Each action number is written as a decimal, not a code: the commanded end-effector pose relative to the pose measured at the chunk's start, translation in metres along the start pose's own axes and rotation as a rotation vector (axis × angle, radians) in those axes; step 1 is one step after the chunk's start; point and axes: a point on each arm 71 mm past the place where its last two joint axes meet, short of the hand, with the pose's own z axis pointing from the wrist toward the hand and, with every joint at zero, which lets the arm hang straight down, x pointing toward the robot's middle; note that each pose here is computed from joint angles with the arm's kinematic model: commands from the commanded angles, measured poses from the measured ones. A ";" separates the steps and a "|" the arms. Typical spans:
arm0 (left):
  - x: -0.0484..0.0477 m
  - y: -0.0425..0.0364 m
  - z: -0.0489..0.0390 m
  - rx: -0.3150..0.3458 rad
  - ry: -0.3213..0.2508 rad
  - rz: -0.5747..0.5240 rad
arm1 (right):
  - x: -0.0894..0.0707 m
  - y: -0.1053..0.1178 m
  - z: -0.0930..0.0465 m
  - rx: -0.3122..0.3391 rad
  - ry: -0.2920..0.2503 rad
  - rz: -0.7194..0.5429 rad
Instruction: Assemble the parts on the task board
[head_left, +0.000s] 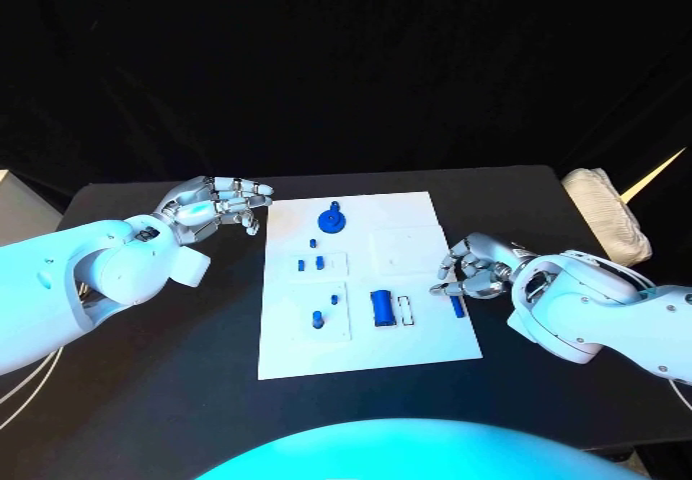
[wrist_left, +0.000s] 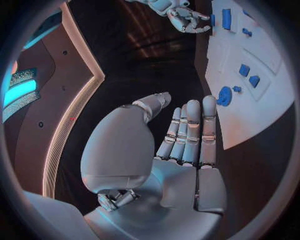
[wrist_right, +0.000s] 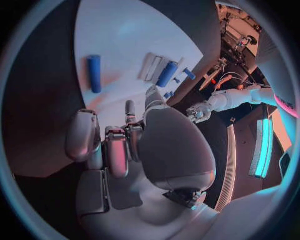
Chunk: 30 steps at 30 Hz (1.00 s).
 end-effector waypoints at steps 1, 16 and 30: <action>0.0035 -0.0021 -0.0002 0.026 0.022 -0.006 | -0.008 -0.012 -0.004 0.017 -0.037 0.006; 0.0032 -0.0019 -0.0037 0.038 0.020 -0.010 | -0.001 -0.039 -0.020 0.089 -0.019 -0.093; 0.0023 -0.0001 -0.0042 0.030 0.018 -0.011 | 0.021 -0.034 -0.013 0.094 0.035 -0.117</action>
